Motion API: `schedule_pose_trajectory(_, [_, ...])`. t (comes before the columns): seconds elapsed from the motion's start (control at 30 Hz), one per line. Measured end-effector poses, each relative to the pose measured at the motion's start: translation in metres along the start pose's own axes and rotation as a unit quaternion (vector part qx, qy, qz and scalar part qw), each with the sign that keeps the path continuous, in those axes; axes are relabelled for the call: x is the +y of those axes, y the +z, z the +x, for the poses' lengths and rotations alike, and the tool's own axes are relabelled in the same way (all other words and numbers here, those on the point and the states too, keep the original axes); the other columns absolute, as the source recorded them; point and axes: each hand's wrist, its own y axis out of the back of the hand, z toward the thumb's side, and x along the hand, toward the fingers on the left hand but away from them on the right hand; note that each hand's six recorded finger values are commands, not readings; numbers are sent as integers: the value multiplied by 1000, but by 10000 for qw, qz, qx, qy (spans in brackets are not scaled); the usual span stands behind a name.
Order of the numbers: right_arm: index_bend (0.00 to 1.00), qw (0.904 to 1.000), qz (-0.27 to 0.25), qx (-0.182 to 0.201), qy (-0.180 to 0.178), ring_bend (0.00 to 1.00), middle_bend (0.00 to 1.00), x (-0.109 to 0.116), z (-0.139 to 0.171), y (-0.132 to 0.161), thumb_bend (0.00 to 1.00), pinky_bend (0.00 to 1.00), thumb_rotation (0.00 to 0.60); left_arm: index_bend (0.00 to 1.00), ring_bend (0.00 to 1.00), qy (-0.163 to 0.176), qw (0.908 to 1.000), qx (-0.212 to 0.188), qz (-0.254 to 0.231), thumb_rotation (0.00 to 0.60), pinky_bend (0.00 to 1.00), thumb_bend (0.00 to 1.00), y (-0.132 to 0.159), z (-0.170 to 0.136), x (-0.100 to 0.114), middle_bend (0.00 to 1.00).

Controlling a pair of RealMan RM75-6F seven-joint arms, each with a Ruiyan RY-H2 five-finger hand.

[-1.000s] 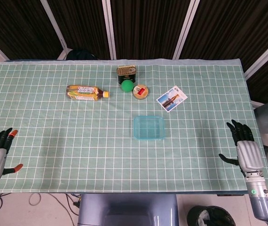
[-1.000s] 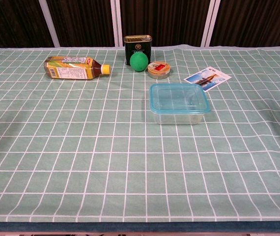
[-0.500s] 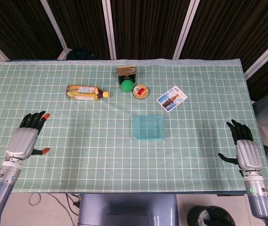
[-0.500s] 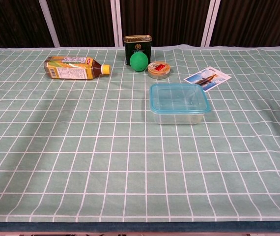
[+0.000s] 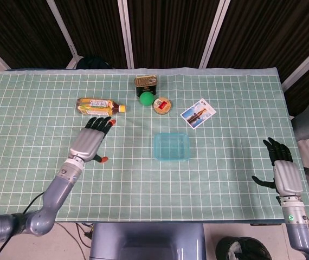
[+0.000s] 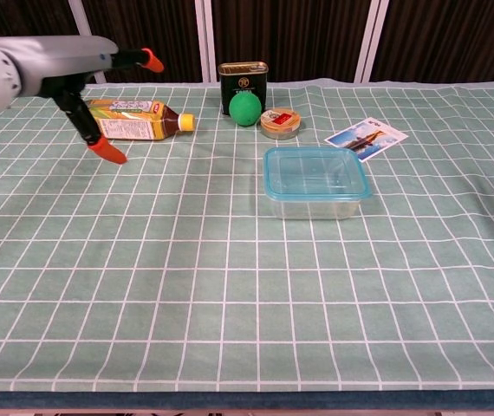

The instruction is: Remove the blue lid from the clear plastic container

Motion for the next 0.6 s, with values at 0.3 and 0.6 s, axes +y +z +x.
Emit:
schedule_pose_trajectory(0.3, [0, 9999, -113, -85, 22, 0, 0, -1, -1, -2, 130, 0, 600, 0, 0, -306, 9995, -117, -42, 600, 0, 0, 57, 44, -22, 0])
schedule_pose_trajectory(0.6, [0, 9997, -193, -140, 60, 0, 0, -1, -1, -3, 130, 0, 600, 0, 0, -421, 9987, -242, -152, 600, 0, 0, 104, 76, -32, 0])
